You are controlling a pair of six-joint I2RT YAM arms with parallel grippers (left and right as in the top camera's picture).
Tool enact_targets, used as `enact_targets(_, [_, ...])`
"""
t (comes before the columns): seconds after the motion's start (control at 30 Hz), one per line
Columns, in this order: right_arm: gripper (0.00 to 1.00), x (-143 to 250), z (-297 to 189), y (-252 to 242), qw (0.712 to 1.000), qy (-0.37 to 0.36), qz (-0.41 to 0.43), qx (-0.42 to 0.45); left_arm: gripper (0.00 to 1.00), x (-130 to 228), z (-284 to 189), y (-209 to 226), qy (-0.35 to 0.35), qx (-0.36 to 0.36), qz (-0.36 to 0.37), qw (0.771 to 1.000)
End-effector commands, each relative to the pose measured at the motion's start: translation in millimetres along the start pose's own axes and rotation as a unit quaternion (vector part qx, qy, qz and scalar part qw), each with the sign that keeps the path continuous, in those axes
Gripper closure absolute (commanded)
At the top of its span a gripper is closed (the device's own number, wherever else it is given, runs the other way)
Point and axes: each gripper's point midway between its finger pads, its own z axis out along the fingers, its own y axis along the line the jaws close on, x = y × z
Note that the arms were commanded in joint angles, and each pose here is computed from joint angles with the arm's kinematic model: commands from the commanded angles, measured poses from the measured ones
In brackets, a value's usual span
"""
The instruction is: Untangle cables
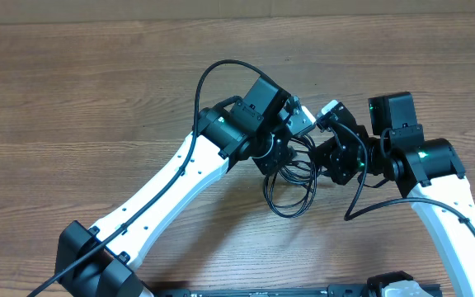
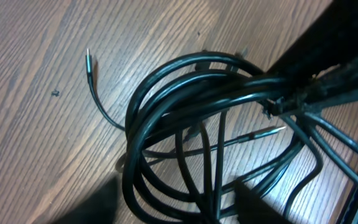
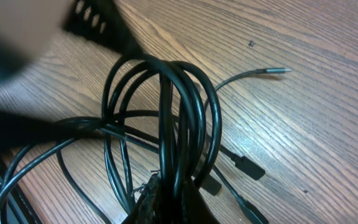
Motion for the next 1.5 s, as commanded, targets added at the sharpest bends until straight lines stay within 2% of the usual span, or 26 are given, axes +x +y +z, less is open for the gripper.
enact_targets(0.0, [0.95, -6, -4, 7, 1.0, -0.014, -0.022, -0.011, 0.96, 2, -3, -1, 0.004, 0.002, 0.019, 1.0])
enact_targets(0.27, [0.95, -12, -4, 13, 0.999, -0.028, -0.026, -0.03, 0.94, 4, -3, -2, 0.007, 0.005, -0.001, 1.0])
enact_targets(0.37, [0.95, -14, -4, 13, 0.999, -0.034, -0.029, -0.031, 0.83, 4, -3, -2, 0.006, 0.005, -0.013, 1.0])
enact_targets(0.43, [0.96, -17, -4, 14, 0.998, -0.039, -0.032, -0.033, 0.72, 3, -3, -2, 0.006, 0.004, -0.026, 1.0])
enact_targets(0.5, [0.96, -19, -5, 15, 0.998, -0.043, -0.036, -0.037, 0.68, 3, -3, -2, 0.006, 0.004, -0.035, 0.999])
enact_targets(0.7, [0.96, -25, -6, 21, 0.995, -0.06, -0.053, -0.054, 0.71, 0, -3, -3, 0.0, 0.006, -0.035, 0.999])
enact_targets(0.73, [0.96, -25, -6, 21, 0.995, -0.061, -0.053, -0.054, 0.75, 0, -3, -2, -0.001, 0.006, -0.035, 0.999])
enact_targets(0.8, [0.96, -25, -6, 21, 0.995, -0.06, -0.053, -0.054, 0.92, -1, -3, -2, -0.003, 0.006, -0.034, 0.999])
enact_targets(0.83, [0.96, -25, -6, 22, 0.995, -0.061, -0.052, -0.056, 0.96, -2, -3, -2, -0.004, 0.006, -0.034, 0.999])
enact_targets(1.07, [0.96, -29, -7, 26, 0.993, -0.071, -0.056, -0.069, 0.96, -18, -4, -5, -0.038, 0.017, -0.026, 0.999])
enact_targets(1.27, [0.96, -29, -7, 24, 0.994, -0.069, -0.056, -0.065, 0.96, -29, -5, 6, -0.059, -0.011, -0.021, 0.998])
enact_targets(1.4, [0.96, -24, -6, 20, 0.996, -0.058, -0.048, -0.053, 0.96, -34, -8, 33, -0.073, -0.084, -0.088, 0.99])
enact_targets(1.47, [0.96, -22, -5, 20, 0.996, -0.053, -0.045, -0.052, 0.96, -33, -14, 57, -0.082, -0.145, -0.146, 0.975])
